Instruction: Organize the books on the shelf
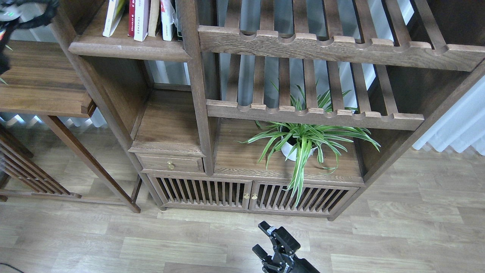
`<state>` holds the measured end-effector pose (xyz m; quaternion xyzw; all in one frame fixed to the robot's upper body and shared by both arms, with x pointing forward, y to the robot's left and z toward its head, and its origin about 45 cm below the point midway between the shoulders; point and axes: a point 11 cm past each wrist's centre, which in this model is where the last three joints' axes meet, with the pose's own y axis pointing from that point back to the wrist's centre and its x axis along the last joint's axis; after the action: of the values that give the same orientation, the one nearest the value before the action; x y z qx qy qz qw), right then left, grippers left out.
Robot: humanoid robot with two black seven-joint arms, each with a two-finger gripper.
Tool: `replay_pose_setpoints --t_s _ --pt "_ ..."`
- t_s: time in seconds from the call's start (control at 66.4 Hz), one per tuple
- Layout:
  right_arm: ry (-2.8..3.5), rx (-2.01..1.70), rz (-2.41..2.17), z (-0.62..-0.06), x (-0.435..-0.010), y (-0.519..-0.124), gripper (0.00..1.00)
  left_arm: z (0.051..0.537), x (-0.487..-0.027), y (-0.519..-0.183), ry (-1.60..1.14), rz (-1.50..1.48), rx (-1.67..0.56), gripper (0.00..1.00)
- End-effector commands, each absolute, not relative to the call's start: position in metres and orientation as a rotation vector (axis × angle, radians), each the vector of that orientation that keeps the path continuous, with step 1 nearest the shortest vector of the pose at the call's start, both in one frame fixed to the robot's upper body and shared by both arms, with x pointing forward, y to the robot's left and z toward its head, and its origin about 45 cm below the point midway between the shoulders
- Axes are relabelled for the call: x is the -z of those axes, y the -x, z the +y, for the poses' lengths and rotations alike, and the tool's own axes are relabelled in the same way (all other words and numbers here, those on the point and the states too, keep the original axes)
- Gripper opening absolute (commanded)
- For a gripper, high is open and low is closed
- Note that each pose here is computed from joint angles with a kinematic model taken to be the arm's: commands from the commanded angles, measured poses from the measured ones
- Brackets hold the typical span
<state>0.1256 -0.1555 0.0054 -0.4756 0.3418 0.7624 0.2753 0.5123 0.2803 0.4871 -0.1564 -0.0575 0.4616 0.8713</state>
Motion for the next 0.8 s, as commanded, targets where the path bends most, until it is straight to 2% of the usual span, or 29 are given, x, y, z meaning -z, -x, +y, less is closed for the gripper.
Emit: replay_pose_setpoints --t_s 0.0,0.196,0.301,0.407,0.452,0.497,0.512,0.632,0.783 --pt "1.286 -2.020 0.901 -0.157 -0.013 -0.134 0.99 0.291 -0.476 -0.489 0.299 -0.085 -0.920 0.62" --pt "1.327 -1.952 0.850 -0.161 -0.033 -0.151 0.99 0.309 -0.443 -0.449 0.307 0.017 -0.875 0.71" --pt "1.348 -1.918 0.843 -0.168 -0.041 -0.159 0.99 0.315 -0.414 -0.429 0.304 0.080 -0.868 0.80" --pt "1.363 -1.892 0.843 -0.174 -0.046 -0.165 0.99 0.312 -0.379 -0.407 0.314 0.163 -0.847 0.82" --pt "1.369 -1.884 0.842 -0.176 -0.048 -0.167 0.99 0.311 -0.366 -0.399 0.320 0.194 -0.843 0.86" --pt "1.371 -1.874 0.847 -0.178 -0.049 -0.169 0.99 0.313 -0.344 -0.388 0.314 0.245 -0.852 0.95" --pt "1.383 -1.869 0.858 -0.182 -0.049 -0.170 0.99 0.322 -0.314 -0.376 0.293 0.310 -0.886 0.99" --pt "1.390 -1.856 0.873 -0.187 -0.050 -0.172 0.99 0.334 -0.252 -0.348 0.256 0.458 -0.952 0.99" --pt "1.402 -1.788 0.900 -0.205 -0.056 -0.188 0.99 0.315 -0.214 -0.332 0.381 0.623 -0.963 0.99"
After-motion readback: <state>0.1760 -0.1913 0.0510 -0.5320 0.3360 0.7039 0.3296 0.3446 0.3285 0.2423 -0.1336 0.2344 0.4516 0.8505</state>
